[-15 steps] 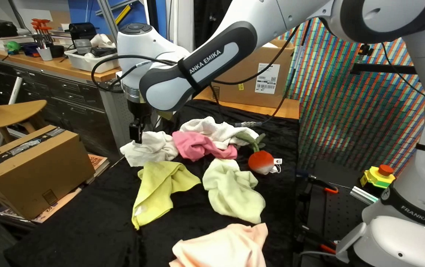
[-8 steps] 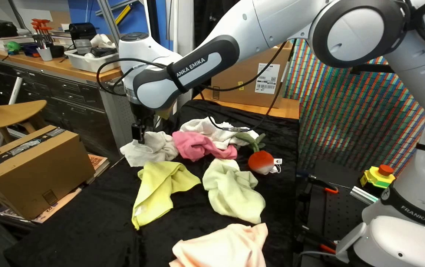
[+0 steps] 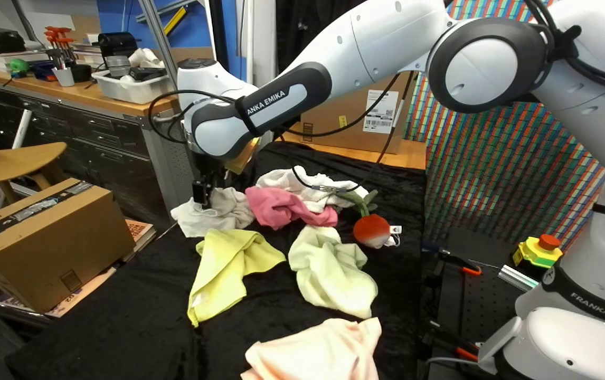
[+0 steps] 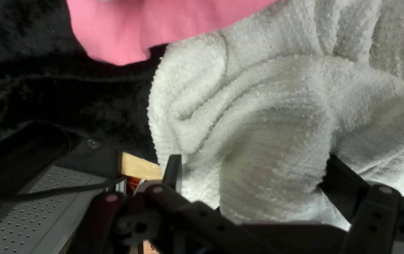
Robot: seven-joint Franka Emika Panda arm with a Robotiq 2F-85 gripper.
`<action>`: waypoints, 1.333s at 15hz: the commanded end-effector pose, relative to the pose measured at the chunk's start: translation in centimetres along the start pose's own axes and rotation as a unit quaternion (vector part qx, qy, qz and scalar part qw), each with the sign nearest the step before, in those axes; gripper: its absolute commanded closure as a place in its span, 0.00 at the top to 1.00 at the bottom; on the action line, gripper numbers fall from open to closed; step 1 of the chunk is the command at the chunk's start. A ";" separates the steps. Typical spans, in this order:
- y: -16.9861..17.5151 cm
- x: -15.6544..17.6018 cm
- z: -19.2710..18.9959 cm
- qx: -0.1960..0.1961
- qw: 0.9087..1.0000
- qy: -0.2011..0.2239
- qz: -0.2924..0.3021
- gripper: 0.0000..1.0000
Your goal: Gather all the items on the table in one place
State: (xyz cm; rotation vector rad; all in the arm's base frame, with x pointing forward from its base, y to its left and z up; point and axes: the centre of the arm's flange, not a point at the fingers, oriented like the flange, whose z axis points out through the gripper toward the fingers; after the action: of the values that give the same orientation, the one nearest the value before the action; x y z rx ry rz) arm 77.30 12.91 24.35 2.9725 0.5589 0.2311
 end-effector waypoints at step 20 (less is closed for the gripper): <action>-1.9 -1.3 -3.2 0.007 1.000 0.029 0.004 0.09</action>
State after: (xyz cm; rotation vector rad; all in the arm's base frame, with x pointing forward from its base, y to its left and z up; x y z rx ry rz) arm 77.15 14.58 24.73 3.0032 0.5822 0.2557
